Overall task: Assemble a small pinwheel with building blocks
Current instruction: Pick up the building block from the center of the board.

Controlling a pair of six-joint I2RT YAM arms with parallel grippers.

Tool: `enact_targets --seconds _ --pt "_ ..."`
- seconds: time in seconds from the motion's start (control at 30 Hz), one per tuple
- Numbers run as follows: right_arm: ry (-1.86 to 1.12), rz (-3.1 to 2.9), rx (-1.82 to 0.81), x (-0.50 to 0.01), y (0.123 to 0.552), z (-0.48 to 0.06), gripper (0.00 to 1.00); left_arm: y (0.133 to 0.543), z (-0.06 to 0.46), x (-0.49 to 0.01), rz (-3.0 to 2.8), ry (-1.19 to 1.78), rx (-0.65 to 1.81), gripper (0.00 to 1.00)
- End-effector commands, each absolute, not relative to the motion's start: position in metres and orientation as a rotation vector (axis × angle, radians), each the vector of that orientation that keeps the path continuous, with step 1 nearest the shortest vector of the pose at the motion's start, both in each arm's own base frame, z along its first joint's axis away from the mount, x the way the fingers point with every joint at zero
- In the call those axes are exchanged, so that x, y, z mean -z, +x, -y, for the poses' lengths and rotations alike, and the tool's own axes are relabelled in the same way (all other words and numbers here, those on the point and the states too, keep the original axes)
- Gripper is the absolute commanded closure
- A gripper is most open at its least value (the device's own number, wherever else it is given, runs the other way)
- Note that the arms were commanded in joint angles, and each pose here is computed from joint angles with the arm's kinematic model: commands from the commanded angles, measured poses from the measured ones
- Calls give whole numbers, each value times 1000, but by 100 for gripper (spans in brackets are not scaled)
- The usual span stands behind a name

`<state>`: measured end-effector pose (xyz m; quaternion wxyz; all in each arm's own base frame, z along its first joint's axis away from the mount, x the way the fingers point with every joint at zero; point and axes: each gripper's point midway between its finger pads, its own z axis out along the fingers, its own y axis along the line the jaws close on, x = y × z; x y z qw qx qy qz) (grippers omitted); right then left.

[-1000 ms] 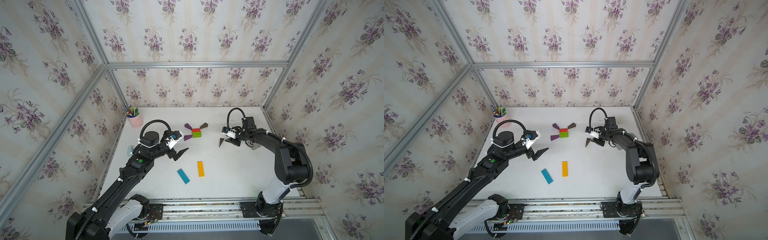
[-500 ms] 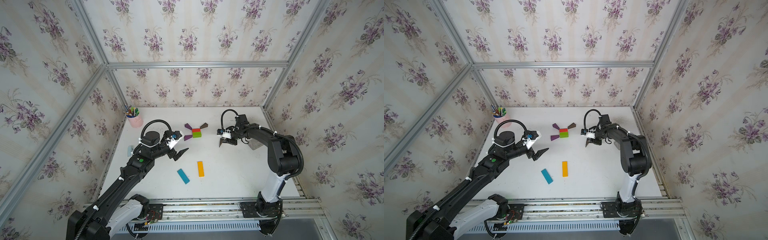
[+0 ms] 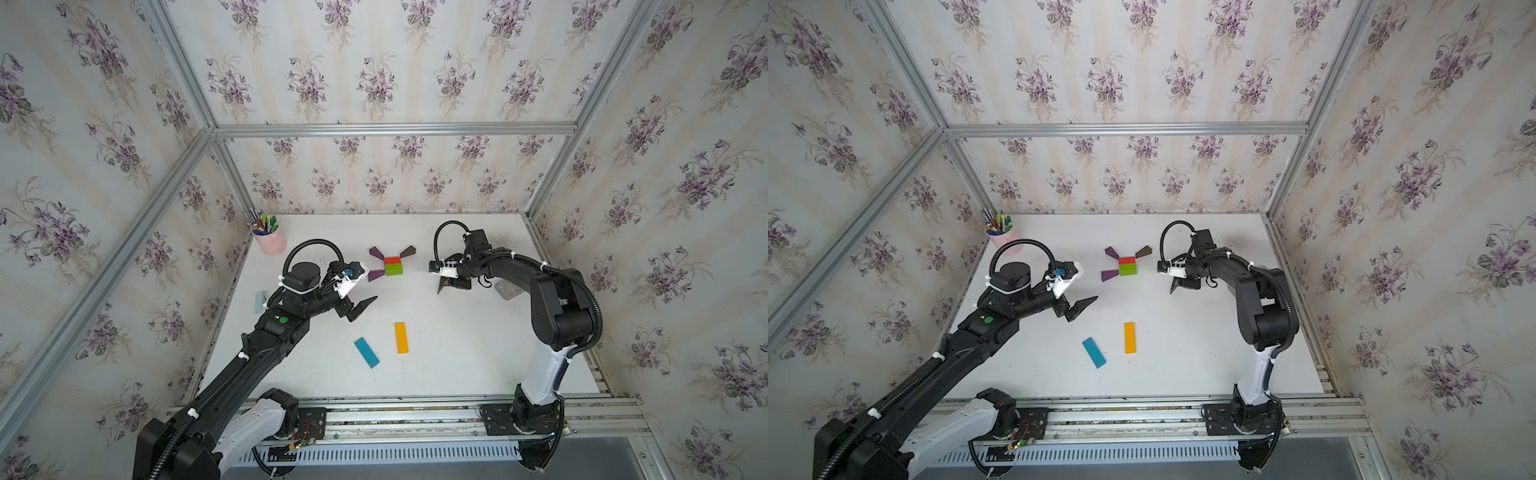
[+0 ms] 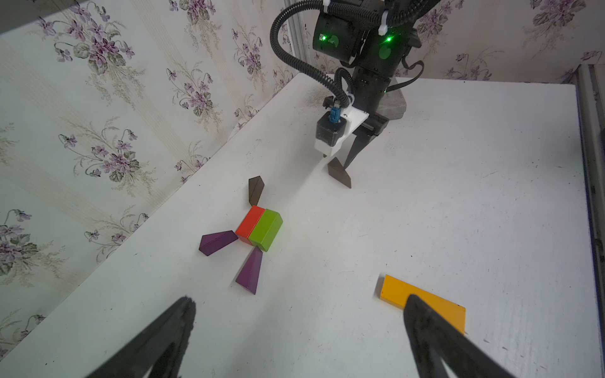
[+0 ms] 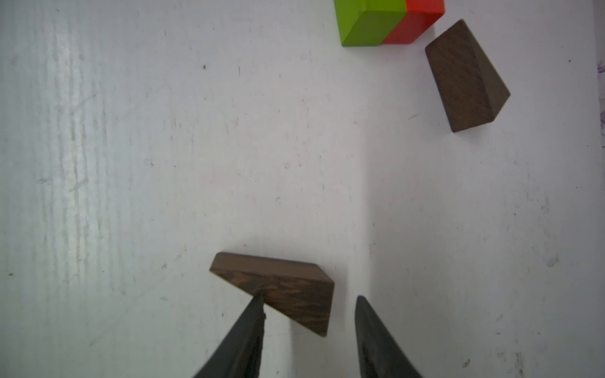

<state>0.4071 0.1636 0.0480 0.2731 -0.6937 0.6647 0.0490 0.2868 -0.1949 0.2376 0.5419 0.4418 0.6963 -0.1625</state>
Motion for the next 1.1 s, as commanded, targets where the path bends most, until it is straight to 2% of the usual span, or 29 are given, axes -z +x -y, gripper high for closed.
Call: enact_targets --seconds 0.0,0.3,0.63,0.8,1.07 --pt "-1924 -1752 -98 -45 410 -163 53 289 195 -239 -1643 1043 377 0" --pt "-1990 -1765 -117 -33 408 -165 53 290 195 -238 -1647 1046 378 0" --pt "-1990 -1803 -162 -27 404 -166 61 289 196 -239 -1644 1047 380 0" --pt "-1973 -1820 -200 -27 401 -169 73 289 195 -240 -1640 1046 380 0" --pt "-1855 -1885 -259 -36 408 -179 76 289 195 -241 -1638 1046 378 0"
